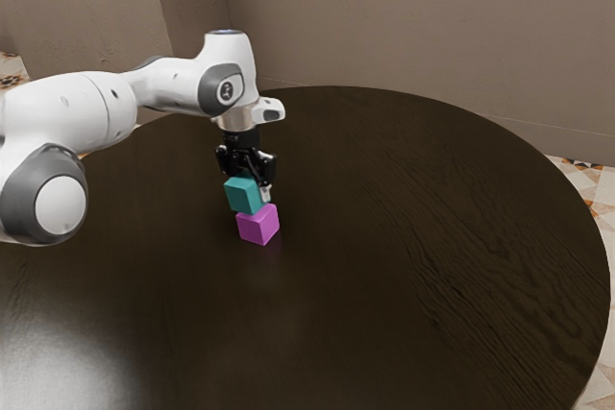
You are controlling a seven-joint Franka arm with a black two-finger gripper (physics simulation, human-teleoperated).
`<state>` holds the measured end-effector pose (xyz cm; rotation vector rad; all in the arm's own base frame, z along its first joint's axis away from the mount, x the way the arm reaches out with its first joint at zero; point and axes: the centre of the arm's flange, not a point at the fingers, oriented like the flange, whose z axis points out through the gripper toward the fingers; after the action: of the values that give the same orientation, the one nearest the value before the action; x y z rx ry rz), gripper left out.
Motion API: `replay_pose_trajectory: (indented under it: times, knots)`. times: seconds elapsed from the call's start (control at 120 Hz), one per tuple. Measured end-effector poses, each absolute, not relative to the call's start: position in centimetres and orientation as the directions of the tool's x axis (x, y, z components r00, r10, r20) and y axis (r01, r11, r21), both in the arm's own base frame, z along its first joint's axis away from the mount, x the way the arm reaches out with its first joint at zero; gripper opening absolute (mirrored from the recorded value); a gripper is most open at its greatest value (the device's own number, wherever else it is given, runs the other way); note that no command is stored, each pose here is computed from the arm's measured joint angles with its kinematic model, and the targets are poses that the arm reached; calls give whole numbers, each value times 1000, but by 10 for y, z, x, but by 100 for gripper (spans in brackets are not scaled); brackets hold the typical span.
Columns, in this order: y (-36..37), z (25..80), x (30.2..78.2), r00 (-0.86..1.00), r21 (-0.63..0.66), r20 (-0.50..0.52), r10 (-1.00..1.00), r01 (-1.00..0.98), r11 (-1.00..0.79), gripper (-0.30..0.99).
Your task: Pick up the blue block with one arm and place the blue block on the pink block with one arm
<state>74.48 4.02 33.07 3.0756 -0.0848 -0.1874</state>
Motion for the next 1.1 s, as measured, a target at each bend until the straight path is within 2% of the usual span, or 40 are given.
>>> replay_pose_trajectory:
  times: [0.9, 1.1]
  knots:
    - [25, 327, 745, 992, 47, -128, -23, -17, -999, 41]
    - [28, 327, 746, 992, 46, -125, -16, -11, -999, 55]
